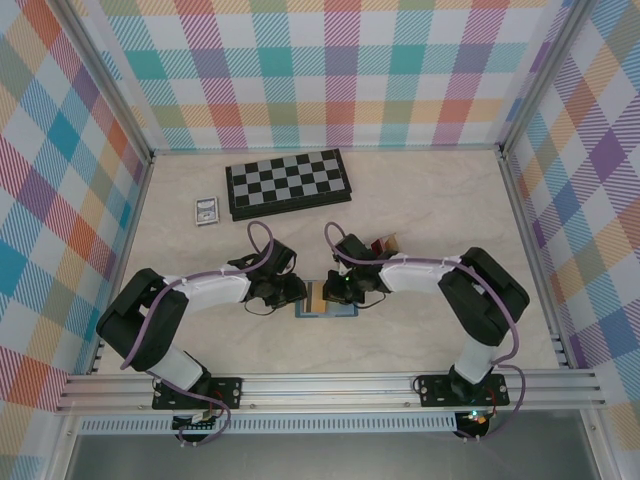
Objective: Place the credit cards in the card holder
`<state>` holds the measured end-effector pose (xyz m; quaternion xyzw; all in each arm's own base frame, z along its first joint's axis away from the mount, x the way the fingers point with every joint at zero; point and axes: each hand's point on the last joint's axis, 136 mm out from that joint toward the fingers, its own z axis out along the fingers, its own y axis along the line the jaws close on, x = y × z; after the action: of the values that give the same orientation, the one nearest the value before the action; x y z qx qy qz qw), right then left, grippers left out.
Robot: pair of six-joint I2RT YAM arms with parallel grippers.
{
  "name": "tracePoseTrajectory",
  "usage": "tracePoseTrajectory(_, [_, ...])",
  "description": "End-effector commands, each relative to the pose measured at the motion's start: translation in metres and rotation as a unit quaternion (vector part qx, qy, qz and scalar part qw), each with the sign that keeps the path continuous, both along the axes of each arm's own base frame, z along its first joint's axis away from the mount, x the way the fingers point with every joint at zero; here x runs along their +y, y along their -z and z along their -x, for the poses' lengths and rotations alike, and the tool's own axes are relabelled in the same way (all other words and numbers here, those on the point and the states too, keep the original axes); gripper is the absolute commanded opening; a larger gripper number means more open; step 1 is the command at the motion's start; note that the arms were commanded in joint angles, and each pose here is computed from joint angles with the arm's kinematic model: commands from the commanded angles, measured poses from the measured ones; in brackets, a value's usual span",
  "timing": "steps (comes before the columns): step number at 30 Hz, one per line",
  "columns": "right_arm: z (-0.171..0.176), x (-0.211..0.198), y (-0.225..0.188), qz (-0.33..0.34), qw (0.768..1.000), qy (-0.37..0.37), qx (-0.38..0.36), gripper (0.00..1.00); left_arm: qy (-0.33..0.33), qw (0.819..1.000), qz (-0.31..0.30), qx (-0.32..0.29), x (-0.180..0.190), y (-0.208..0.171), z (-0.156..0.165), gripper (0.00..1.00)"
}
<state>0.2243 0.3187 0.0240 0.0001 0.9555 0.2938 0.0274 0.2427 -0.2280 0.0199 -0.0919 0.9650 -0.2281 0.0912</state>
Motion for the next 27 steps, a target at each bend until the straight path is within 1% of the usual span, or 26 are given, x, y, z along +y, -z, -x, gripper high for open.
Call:
tracePoseTrajectory(1, [0.001, 0.023, -0.012, -0.045, 0.998, -0.035, 0.001, 0.09, 0.038, 0.999, 0.029, 0.004, -0.022, 0.003, 0.008, 0.30])
tracePoseTrajectory(6, [0.000, 0.029, -0.016, -0.055, 0.998, -0.041, 0.001, 0.10, 0.038, 0.999, 0.032, -0.004, -0.024, -0.002, 0.006, 0.35])
tracePoseTrajectory(9, [-0.002, 0.027, -0.025, -0.061, 0.997, -0.046, -0.018, 0.13, 0.034, 0.999, 0.029, -0.010, -0.021, -0.005, 0.006, 0.37])
tracePoseTrajectory(12, [-0.007, 0.007, -0.036, -0.013, 0.998, -0.028, -0.046, 0.15, 0.027, 0.999, 0.016, -0.018, -0.014, -0.009, 0.005, 0.39])
tracePoseTrajectory(14, [-0.011, -0.012, -0.050, 0.026, 0.996, -0.023, -0.080, 0.19, 0.019, 0.999, 0.003, -0.027, -0.008, -0.015, 0.003, 0.40])
tracePoseTrajectory(16, [-0.018, -0.039, -0.065, 0.081, 0.990, -0.014, -0.116, 0.20, 0.012, 0.999, -0.002, -0.042, -0.004, -0.027, 0.000, 0.45])
tracePoseTrajectory(18, [-0.030, -0.074, -0.081, 0.154, 0.977, 0.001, -0.147, 0.26, 0.004, 0.998, -0.013, -0.053, 0.001, -0.039, -0.003, 0.50])
tracePoseTrajectory(19, [-0.034, -0.087, -0.089, 0.173, 0.973, 0.003, -0.156, 0.27, 0.005, 0.998, -0.013, -0.060, 0.000, -0.046, -0.005, 0.52])
tracePoseTrajectory(21, [-0.045, -0.109, -0.103, 0.207, 0.963, 0.004, -0.174, 0.32, 0.008, 0.997, -0.009, -0.070, -0.005, -0.059, -0.012, 0.59])
tracePoseTrajectory(22, [-0.049, -0.117, -0.106, 0.217, 0.960, 0.001, -0.179, 0.34, 0.008, 0.997, -0.006, -0.073, -0.009, -0.064, -0.015, 0.60])
tracePoseTrajectory(24, [-0.059, -0.131, -0.111, 0.240, 0.954, 0.003, -0.181, 0.34, 0.016, 0.997, 0.016, -0.076, -0.025, -0.073, -0.024, 0.62])
tracePoseTrajectory(27, [-0.067, -0.139, -0.108, 0.253, 0.953, -0.005, -0.169, 0.34, 0.025, 0.997, 0.039, -0.065, -0.053, -0.077, -0.039, 0.63])
